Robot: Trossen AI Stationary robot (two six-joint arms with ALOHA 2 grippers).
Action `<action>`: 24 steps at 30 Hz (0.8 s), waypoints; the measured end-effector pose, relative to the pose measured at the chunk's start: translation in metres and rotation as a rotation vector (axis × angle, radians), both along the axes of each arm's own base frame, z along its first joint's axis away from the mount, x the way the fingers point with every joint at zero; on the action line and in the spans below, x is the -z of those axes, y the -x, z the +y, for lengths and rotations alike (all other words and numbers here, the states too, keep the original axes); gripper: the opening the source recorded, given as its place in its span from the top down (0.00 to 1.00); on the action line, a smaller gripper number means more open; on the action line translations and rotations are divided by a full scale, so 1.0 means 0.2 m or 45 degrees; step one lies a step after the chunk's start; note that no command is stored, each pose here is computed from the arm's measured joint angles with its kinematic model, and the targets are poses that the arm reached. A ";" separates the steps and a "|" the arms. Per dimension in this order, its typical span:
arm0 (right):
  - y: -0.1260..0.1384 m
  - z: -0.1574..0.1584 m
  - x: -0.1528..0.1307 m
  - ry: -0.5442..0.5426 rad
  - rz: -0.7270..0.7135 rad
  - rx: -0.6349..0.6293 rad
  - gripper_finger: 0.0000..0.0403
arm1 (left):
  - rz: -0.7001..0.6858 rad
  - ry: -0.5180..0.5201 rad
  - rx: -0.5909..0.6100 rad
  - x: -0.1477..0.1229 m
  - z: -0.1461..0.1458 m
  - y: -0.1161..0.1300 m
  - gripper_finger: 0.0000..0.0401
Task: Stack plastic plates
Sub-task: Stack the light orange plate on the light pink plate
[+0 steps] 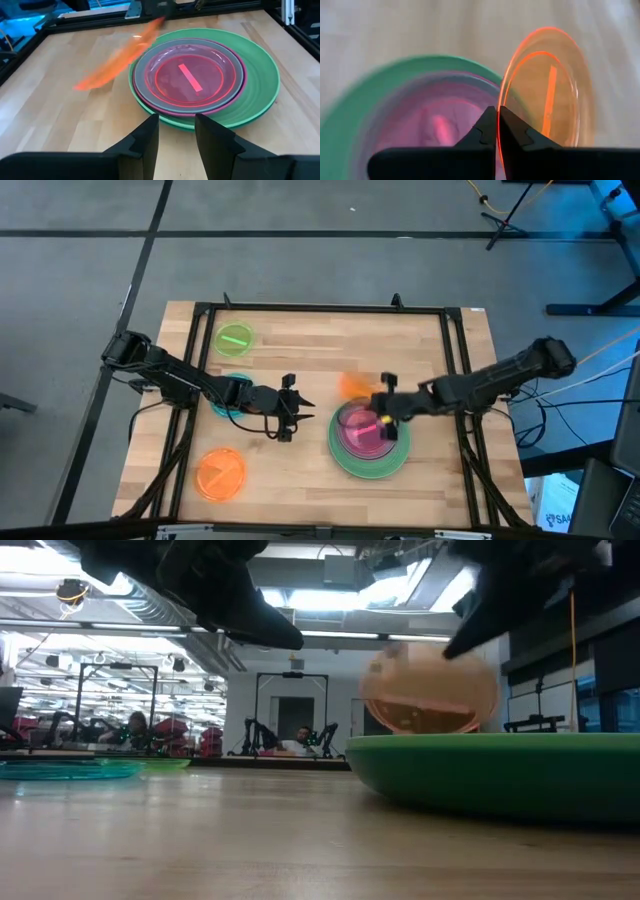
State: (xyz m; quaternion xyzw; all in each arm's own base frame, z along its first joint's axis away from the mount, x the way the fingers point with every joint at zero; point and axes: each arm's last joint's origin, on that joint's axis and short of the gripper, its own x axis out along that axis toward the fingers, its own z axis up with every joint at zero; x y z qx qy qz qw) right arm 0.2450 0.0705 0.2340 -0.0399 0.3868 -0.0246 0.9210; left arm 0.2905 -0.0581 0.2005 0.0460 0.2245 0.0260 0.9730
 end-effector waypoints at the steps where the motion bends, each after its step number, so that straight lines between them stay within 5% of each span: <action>1: 0.00 0.03 0.00 -0.023 -0.022 -0.033 0.99 | 0.000 0.002 -0.001 0.00 0.00 0.00 0.70; 10: 0.03 0.25 0.07 -0.114 0.048 -0.202 0.99 | -0.006 0.007 0.000 0.00 0.00 0.00 0.70; 19: 0.01 0.31 0.17 -0.232 0.163 -0.122 0.98 | -0.011 0.027 -0.010 0.00 0.00 0.00 0.70; 24: 0.00 0.31 0.21 -0.235 0.193 -0.074 0.87 | 0.006 0.029 -0.013 0.00 0.00 0.00 0.65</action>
